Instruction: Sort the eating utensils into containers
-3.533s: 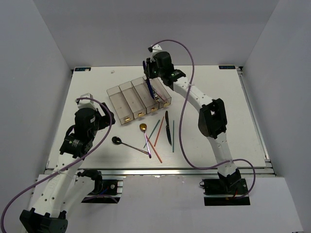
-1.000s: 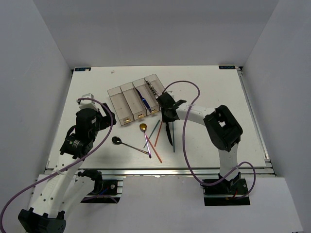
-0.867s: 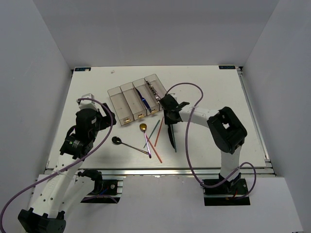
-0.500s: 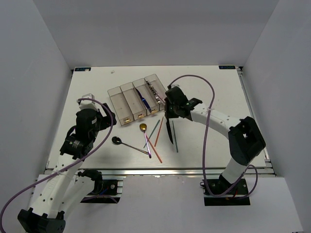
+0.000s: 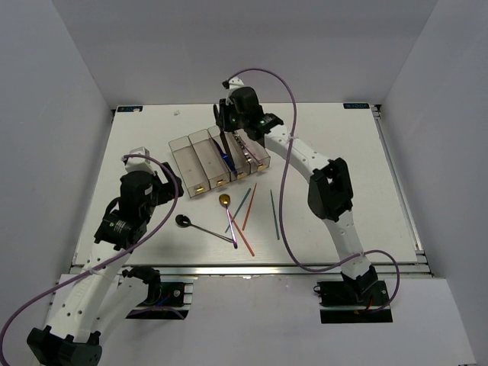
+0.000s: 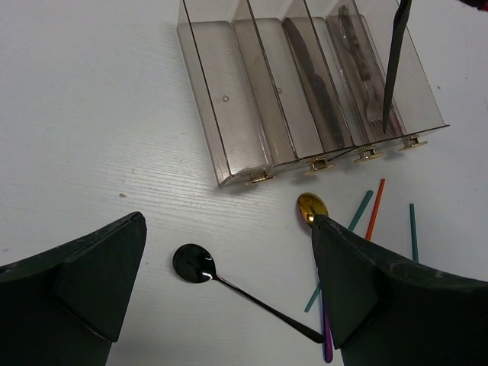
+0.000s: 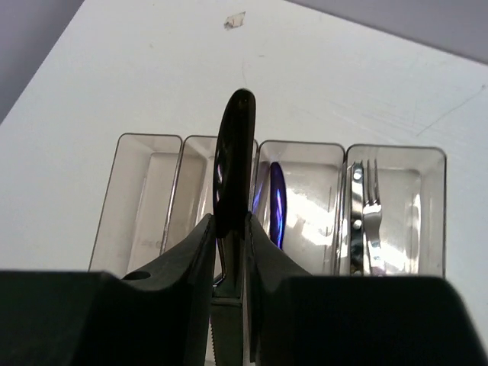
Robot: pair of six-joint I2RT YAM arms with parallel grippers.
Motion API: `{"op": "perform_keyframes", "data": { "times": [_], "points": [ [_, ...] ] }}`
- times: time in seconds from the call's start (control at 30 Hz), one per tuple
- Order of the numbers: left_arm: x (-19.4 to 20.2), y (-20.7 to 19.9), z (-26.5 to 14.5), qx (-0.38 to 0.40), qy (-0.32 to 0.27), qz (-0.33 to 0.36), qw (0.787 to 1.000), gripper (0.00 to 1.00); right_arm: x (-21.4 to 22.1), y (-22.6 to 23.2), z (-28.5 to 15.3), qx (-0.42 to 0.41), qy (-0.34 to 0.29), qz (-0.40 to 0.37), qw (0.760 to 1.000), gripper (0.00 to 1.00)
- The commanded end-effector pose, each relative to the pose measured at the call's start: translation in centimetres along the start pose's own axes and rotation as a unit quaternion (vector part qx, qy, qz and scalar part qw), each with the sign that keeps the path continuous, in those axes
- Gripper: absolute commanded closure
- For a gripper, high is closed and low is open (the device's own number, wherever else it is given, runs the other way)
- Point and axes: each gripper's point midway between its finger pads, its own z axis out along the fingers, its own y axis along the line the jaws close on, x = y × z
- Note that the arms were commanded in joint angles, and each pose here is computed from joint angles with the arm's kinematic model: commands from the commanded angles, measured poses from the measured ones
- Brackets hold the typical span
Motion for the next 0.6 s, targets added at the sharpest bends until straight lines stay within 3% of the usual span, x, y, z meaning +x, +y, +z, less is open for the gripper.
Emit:
{"op": "perform_keyframes", "data": {
  "times": [0.0, 0.33, 0.43, 0.47, 0.53, 0.57],
  "points": [
    [0.2, -0.1, 0.1, 0.001, 0.004, 0.002, 1.000, 0.02, -5.5, 0.7, -0.5, -0.019, -0.069, -0.041, 0.997, 1.00],
    [0.6, -0.7, 0.3, 0.017, 0.014, 0.009, 1.000, 0.02, -0.8, -1.9, 2.2, -0.012, -0.045, -0.067, 0.997, 1.00],
    [0.6, -0.7, 0.3, 0.017, 0.015, 0.009, 1.000, 0.02, 0.4, -2.2, 2.2, -0.006, -0.037, -0.063, 0.997, 0.82],
    [0.6, -0.7, 0.3, 0.017, 0.015, 0.009, 1.000, 0.02, 0.4, -2.4, 2.2, -0.004, -0.036, -0.061, 0.997, 0.65],
    [0.6, -0.7, 0.3, 0.016, 0.015, 0.009, 1.000, 0.02, 0.1, -2.3, 2.1, -0.002, -0.033, -0.060, 0.998, 0.55],
    [0.6, -0.6, 0.3, 0.015, 0.014, 0.009, 1.000, 0.02, -0.2, -2.1, 2.0, -0.002, -0.033, -0.060, 0.998, 0.42]
  ]
}}
